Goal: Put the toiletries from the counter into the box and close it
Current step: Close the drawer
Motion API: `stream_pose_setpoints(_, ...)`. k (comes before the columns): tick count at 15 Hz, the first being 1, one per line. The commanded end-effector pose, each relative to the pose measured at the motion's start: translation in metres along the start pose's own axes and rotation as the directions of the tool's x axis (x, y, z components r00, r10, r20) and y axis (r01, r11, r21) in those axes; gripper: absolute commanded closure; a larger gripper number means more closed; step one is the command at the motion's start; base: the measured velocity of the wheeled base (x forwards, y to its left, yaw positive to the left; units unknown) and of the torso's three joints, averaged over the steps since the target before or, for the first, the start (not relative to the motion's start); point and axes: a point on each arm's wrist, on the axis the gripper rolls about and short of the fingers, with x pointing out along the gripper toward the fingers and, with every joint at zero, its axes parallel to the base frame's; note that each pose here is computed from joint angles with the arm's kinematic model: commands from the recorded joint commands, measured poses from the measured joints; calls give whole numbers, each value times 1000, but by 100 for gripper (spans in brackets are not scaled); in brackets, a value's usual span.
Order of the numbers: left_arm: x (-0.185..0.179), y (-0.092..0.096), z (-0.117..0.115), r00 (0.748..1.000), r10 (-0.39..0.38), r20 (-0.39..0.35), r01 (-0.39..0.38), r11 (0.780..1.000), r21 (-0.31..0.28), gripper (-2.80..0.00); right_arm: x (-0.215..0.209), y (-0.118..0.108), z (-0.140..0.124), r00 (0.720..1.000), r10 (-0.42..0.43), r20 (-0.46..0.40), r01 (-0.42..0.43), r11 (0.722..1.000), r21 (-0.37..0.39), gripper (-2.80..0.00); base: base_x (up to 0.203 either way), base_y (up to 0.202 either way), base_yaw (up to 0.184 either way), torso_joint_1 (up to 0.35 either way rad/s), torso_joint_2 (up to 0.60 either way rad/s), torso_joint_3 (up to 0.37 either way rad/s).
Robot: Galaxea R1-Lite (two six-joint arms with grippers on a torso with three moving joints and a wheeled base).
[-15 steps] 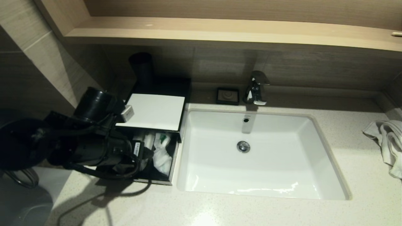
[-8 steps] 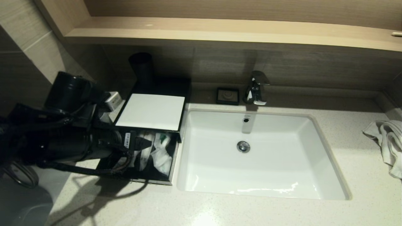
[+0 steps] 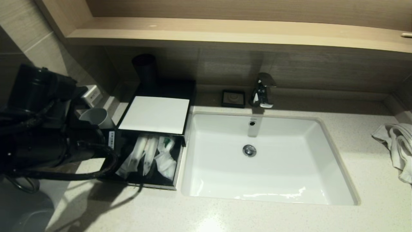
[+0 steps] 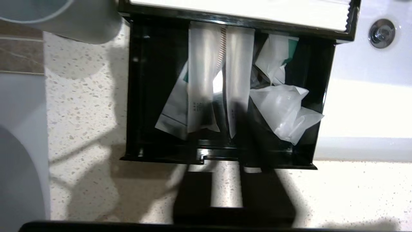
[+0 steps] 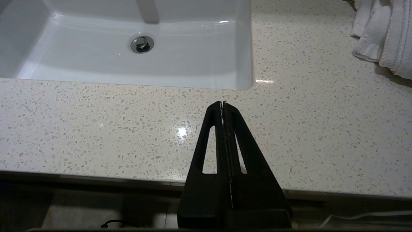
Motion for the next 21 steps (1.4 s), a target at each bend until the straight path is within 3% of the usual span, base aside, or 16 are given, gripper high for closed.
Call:
stream_pose_setpoints(1, -7, 7, 3, 999, 22, 27, -22, 999, -24, 0, 0, 0, 0, 1000, 1, 0, -1, 1000, -1, 0, 0, 0, 0, 0, 0, 0)
stream_pose_setpoints(8, -25, 18, -23, 999, 38, -1, -38, 999, -18, 0, 0, 0, 0, 1000, 0, 0, 0, 1000, -1, 0, 0, 0, 0, 0, 0, 0)
stream_pose_setpoints(16, -17, 29, -74, 986, 68, -154, -67, 998, 11, 0, 0, 0, 0, 1000, 1, 0, -1, 1000, -1, 0, 0, 0, 0, 0, 0, 0)
stream_pose_setpoints(21, -12, 30, -83, 978, 76, -193, -74, 997, 16, 0, 0, 0, 0, 1000, -2, 0, 2, 1000, -1, 0, 0, 0, 0, 0, 0, 0)
